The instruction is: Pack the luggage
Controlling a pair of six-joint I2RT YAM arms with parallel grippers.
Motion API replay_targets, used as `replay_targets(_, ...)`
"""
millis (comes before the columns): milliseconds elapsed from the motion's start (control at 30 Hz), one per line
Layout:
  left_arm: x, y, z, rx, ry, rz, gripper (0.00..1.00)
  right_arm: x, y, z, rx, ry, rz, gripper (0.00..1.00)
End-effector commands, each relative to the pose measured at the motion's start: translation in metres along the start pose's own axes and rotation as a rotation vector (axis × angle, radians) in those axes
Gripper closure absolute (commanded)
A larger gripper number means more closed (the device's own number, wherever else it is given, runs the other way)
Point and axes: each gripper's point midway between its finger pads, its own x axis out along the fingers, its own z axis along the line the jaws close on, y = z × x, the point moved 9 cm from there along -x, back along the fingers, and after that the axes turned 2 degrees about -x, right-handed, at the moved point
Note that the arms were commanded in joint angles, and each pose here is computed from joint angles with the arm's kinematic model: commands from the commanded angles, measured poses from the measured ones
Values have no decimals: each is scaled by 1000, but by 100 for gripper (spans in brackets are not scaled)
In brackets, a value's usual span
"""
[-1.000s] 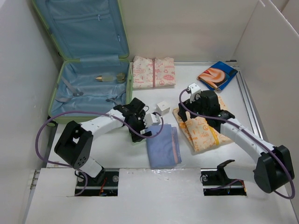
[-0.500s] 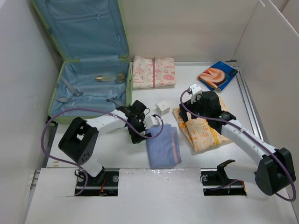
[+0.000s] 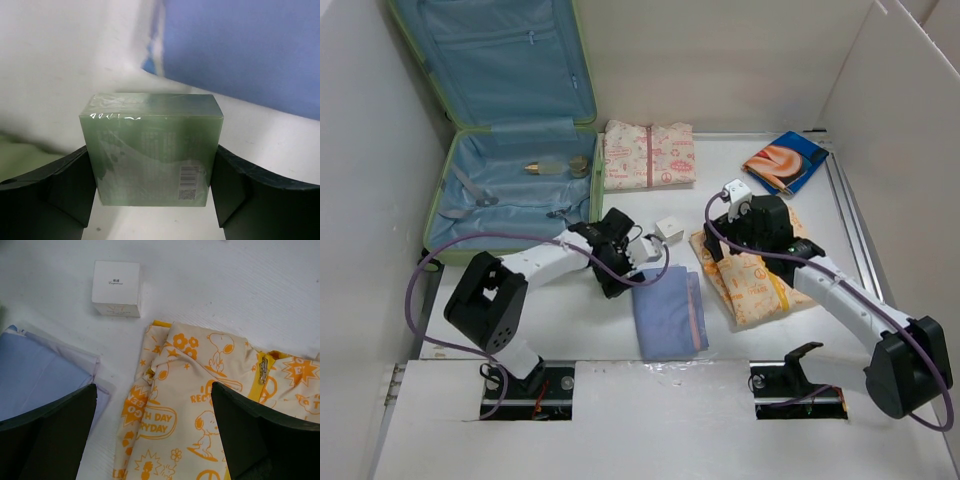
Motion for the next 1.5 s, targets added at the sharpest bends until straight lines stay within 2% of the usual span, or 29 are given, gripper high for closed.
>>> replay_targets(0, -62, -41, 22, 24, -113, -179, 76, 7, -14, -2, -30, 4, -23, 0)
replay_targets(67, -81, -56, 30, -56, -103, -218, 78, 11, -18, -2, -39, -7, -20, 0)
replay_targets(100, -101, -77, 42, -90, -128, -287, 78, 13, -23, -2, -40, -17, -29, 0)
replay_targets(200, -139, -96, 78, -294, -228, -384, 78, 24, -28, -4, -59, -29, -20, 0)
replay_targets(333, -156, -83, 145, -542, -344, -389, 79, 34, -41, -7, -71, -36, -33, 0)
replay_targets(367, -161, -63, 170, -627, -392, -370, 79, 36, -44, -7, -73, -35, -42, 0)
replay_targets(433, -170, -46, 201, -700, -477, -354, 79, 38, -48, -8, -84, -33, -49, 0)
replay_targets(500, -161, -12, 239, -820, -523, -291, 79, 43, -57, -10, -97, -29, -74, 0)
replay_targets(533, -168, -6, 253, -856, -552, -311, 79, 42, -61, -11, -98, -27, -83, 0)
replay_targets(567, -153, 7, 271, -894, -549, -276, 79, 43, -68, -15, -97, -16, -102, 0)
replay_targets(600, -155, 28, 288, -954, -575, -271, 79, 47, -69, -16, -108, -16, -98, 0)
replay_targets(667, -164, 39, 314, -985, -632, -297, 79, 50, -77, -21, -116, -6, -109, 0)
replay_targets(700, -147, 50, 328, -1009, -623, -269, 79, 55, -77, -23, -127, -7, -99, 0)
replay_targets(867, -132, 70, 372, -1018, -762, -220, 79, 71, -78, -32, -111, -36, -83, 0)
replay_targets(1000, -119, 77, 403, -1000, -878, -275, 79, 80, -75, -36, -92, -42, -68, 0)
replay_targets(1133, -104, 84, 418, -1001, -905, -301, 78, 80, -75, -34, -78, -58, -43, 0)
replay_targets(1367, -71, 111, 429, -1035, -826, -301, 75, 80, -69, -37, -75, -38, 26, 0)
replay_targets(1467, -54, 108, 428, -1005, -732, -337, 69, 80, -69, -37, -75, -38, 26, 0)
